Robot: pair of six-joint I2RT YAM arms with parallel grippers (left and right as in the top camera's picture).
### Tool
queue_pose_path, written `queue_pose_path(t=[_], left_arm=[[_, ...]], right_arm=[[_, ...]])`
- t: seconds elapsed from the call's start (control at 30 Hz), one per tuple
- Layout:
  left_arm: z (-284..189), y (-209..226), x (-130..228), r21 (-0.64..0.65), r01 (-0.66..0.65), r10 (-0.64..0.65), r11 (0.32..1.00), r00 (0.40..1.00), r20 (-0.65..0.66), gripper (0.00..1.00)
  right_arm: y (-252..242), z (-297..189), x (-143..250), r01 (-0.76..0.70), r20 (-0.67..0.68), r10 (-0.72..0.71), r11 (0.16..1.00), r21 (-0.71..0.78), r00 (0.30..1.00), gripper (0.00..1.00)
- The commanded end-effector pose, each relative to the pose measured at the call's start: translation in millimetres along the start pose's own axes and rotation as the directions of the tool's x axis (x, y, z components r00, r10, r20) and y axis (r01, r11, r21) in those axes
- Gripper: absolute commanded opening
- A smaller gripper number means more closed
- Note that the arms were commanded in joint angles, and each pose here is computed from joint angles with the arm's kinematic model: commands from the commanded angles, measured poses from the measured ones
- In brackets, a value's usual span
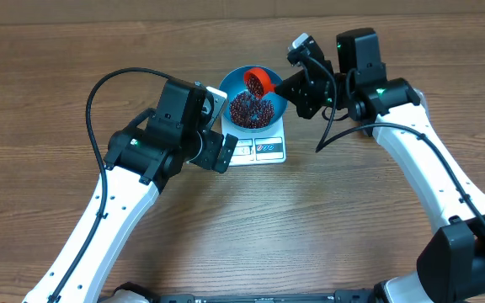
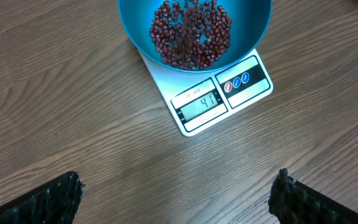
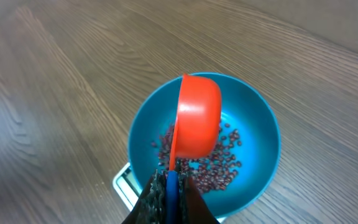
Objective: Scoop item into bowl and weigh 150g on scale
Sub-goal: 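Tilt the red cup further to empty remaining beans into bowl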
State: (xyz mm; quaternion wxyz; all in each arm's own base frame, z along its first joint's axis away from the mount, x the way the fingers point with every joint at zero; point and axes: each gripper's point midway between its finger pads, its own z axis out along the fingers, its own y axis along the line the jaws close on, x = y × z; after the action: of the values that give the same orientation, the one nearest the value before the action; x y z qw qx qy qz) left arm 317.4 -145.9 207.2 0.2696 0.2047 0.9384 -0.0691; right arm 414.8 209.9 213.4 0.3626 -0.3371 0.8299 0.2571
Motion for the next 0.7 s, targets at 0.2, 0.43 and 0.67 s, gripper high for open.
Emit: queue_pose_path(t=[0.2, 0.43, 0.67], left_arm=[[0, 0, -4, -0.003, -0.02, 0.02, 1.0, 1.0, 0.007, 1.0], [0, 0, -4, -0.003, -0.02, 0.02, 1.0, 1.0, 0.007, 0.99], [0, 0, -4, -0.003, -0.02, 0.02, 1.0, 1.0, 0.007, 1.0]], right_arm=[[-3, -11, -8, 0.003, 0.017, -0.004, 0.998, 0.058, 1.0, 0.04], [0, -13, -7, 0.007, 0.011, -0.008, 0.998, 0.056, 1.0, 0.04], [9, -23, -15, 0.082, 0.029, -0.084, 0.995, 0.058, 0.996, 0.04]])
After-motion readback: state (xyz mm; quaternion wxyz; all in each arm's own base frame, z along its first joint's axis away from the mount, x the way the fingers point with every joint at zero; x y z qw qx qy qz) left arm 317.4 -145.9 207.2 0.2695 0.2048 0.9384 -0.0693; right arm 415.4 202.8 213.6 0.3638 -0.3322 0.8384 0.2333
